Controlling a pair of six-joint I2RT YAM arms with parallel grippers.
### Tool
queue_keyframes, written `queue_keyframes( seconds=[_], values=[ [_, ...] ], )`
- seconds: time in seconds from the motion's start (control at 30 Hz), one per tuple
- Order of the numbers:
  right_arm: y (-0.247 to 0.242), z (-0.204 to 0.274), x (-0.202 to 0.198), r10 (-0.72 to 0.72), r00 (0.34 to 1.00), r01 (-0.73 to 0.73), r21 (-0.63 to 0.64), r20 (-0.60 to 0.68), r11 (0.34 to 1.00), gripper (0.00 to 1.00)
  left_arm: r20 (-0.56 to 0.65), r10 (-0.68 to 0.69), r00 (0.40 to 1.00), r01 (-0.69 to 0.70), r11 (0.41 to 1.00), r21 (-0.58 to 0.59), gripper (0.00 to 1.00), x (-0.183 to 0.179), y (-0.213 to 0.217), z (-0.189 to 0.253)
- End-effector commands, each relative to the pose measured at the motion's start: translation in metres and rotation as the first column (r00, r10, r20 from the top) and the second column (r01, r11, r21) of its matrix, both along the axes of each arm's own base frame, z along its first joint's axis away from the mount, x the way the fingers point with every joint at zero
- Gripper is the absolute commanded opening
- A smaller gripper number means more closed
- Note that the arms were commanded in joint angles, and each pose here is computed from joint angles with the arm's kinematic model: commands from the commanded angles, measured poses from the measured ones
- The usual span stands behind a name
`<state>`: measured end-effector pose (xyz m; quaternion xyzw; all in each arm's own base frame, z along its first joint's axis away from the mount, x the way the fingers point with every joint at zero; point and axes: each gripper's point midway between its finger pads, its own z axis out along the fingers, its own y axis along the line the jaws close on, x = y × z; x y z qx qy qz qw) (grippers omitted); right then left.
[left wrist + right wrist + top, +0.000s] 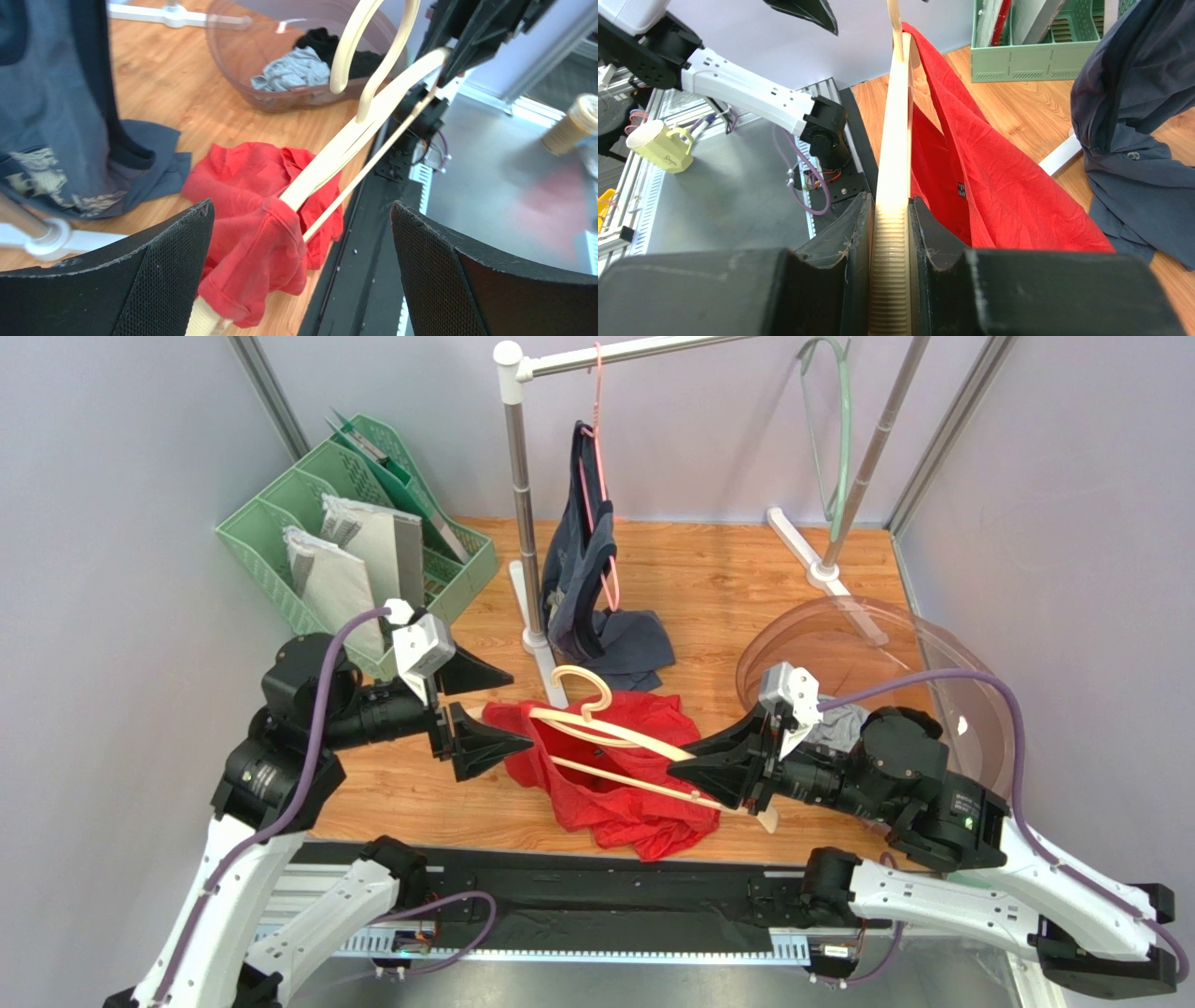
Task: Place the tank top on the hanger
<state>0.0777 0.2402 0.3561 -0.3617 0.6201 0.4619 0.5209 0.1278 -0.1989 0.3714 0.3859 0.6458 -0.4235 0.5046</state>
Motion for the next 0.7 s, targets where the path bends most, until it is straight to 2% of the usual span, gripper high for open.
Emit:
queue_keyframes(
  seconds=[0.0, 0.47, 0.57, 0.6, 0.67],
  values=[
    [-0.008, 0.046, -0.014, 0.047, 0.998, -0.053, 0.121, 0.052, 0.991, 0.0, 0.054, -0.143, 0.988, 0.142, 0.99, 0.019, 0.99, -0.007, -0.011, -0.004],
    [-0.014, 0.056, -0.008, 0.008, 0.998, -0.016, 0.142, 0.061, 0.99, 0.0, -0.047, -0.237, 0.97, 0.24, 0.969, 0.055, 0.96, -0.022, -0.012, -0.037],
    [-0.012, 0.056, -0.008, 0.009, 0.998, -0.018, 0.14, 0.062, 0.99, 0.0, -0.057, -0.246, 0.968, 0.249, 0.967, 0.055, 0.91, -0.022, -0.013, -0.041],
    [-0.012, 0.055, -0.007, 0.006, 0.998, -0.015, 0.137, 0.062, 0.99, 0.0, -0.064, -0.247, 0.967, 0.251, 0.967, 0.055, 0.83, -0.022, -0.013, -0.042],
    [-0.01, 0.053, -0.005, -0.003, 0.998, -0.005, 0.129, 0.059, 0.992, 0.0, -0.074, -0.255, 0.964, 0.26, 0.964, 0.054, 0.76, -0.022, -0.014, -0.044]
  ],
)
